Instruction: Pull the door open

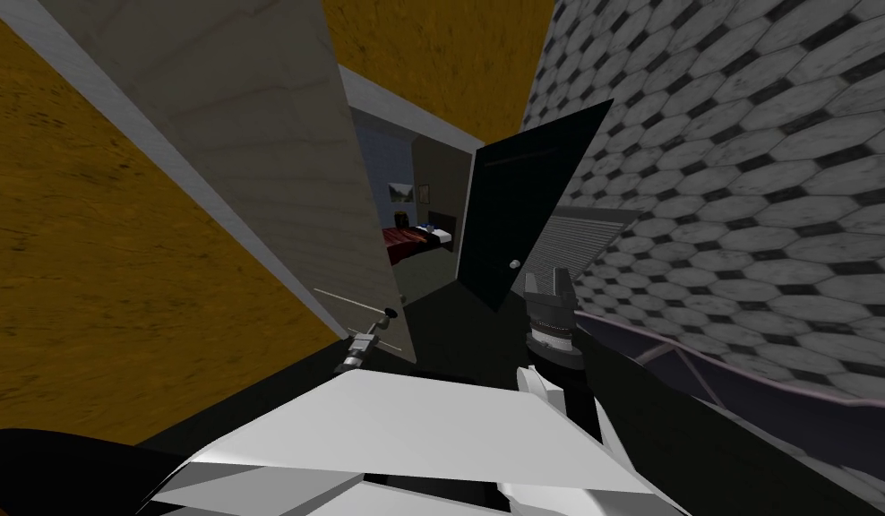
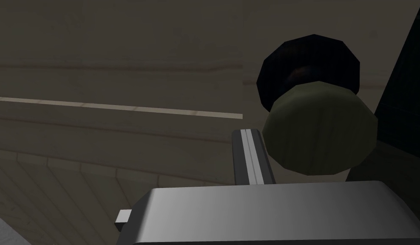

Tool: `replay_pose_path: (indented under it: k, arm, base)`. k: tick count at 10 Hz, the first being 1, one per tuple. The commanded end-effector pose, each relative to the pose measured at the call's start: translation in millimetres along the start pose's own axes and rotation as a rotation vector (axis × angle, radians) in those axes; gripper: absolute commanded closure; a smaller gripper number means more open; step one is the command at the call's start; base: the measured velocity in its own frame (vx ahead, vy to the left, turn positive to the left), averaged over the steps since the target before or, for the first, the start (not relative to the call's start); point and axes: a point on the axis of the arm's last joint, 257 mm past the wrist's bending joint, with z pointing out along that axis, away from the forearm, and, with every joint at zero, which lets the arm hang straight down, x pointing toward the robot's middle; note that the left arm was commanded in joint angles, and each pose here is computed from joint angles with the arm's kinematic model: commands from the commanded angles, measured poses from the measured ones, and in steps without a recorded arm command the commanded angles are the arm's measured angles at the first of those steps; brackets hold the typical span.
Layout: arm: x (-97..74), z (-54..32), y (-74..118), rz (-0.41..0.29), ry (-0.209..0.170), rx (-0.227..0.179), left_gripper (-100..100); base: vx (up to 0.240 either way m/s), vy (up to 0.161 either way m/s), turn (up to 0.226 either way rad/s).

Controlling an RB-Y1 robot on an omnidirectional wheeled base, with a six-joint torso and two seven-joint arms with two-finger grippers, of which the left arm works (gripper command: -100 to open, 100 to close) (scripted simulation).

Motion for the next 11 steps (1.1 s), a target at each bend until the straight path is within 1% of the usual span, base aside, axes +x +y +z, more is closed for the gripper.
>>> replay_pose_path:
  k: [1,11]
  arm:
    - [-4.6,-5.4,25.5,-0.024,-0.005,-0.038,-100]
    - [-4.5,-5.6,26.3,-0.025,-0.005,-0.040,-100]
  base:
    - [-0.012,0.006,-0.009]
    - [-0.005,0.003,-0.001]
